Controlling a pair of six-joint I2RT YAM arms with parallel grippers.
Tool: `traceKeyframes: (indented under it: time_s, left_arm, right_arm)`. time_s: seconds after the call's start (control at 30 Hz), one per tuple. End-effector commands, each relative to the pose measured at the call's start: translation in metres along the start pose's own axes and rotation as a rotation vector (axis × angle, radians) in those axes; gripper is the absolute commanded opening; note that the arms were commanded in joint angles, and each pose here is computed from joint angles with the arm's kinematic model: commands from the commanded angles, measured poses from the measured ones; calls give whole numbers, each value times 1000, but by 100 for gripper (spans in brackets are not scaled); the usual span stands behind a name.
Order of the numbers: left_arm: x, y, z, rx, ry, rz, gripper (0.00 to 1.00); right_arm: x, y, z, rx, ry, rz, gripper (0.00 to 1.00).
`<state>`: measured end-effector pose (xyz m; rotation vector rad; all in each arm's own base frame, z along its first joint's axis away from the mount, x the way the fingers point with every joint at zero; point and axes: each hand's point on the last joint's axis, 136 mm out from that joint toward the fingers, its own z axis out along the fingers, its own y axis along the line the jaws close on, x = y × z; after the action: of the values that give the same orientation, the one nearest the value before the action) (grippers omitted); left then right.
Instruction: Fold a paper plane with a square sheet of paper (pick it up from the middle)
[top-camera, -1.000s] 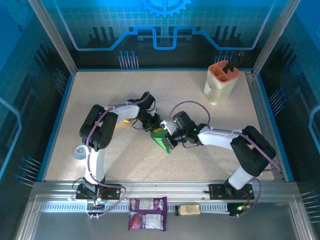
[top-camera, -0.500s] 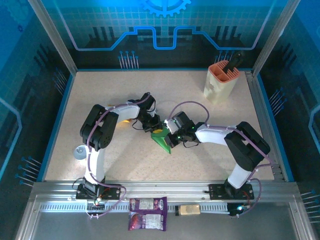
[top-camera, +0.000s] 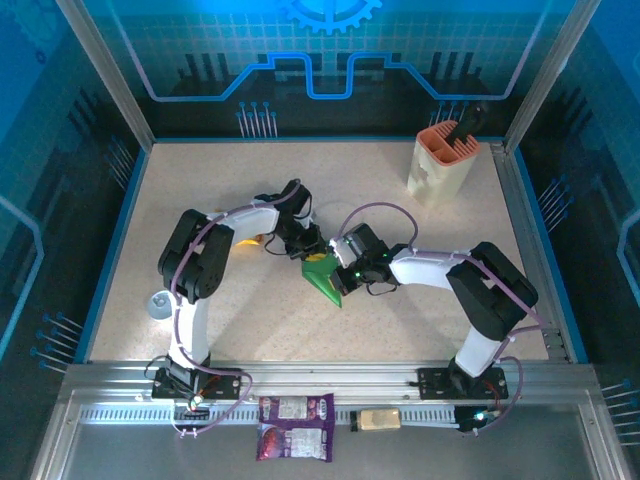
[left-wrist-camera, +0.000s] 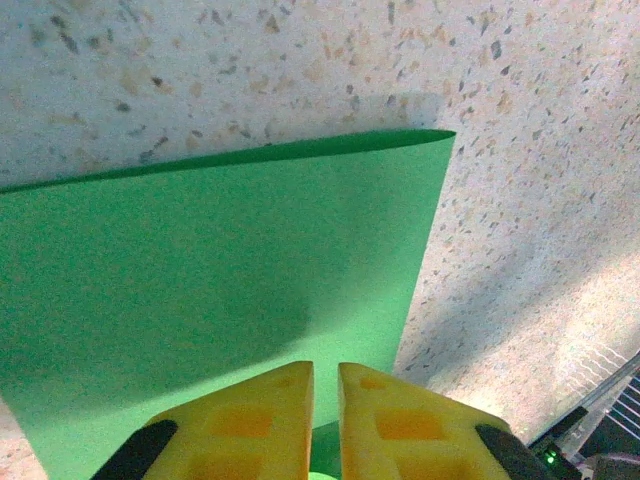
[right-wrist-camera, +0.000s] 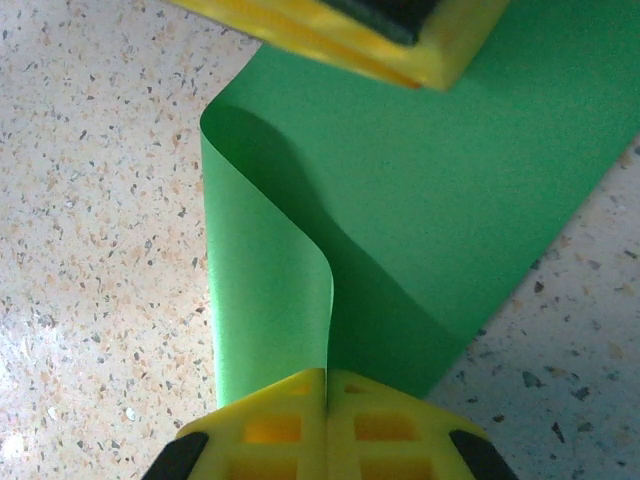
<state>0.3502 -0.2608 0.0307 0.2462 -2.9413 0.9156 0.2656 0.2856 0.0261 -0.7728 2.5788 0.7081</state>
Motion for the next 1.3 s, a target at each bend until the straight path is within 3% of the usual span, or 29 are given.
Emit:
traceKeyframes:
  time_s: [0.0, 0.57, 1.27]
  left_arm:
    - [0, 6, -7, -39, -4, 5, 14]
    - [17, 40, 22, -114, 86, -29, 5]
    - [18, 38, 24, -101, 85, -28, 5]
  right_arm:
    - [-1, -7, 2, 20, 15, 24, 0]
    - [-12, -8, 2, 41, -3, 20, 0]
    - [-5, -5, 5, 21, 40, 31, 0]
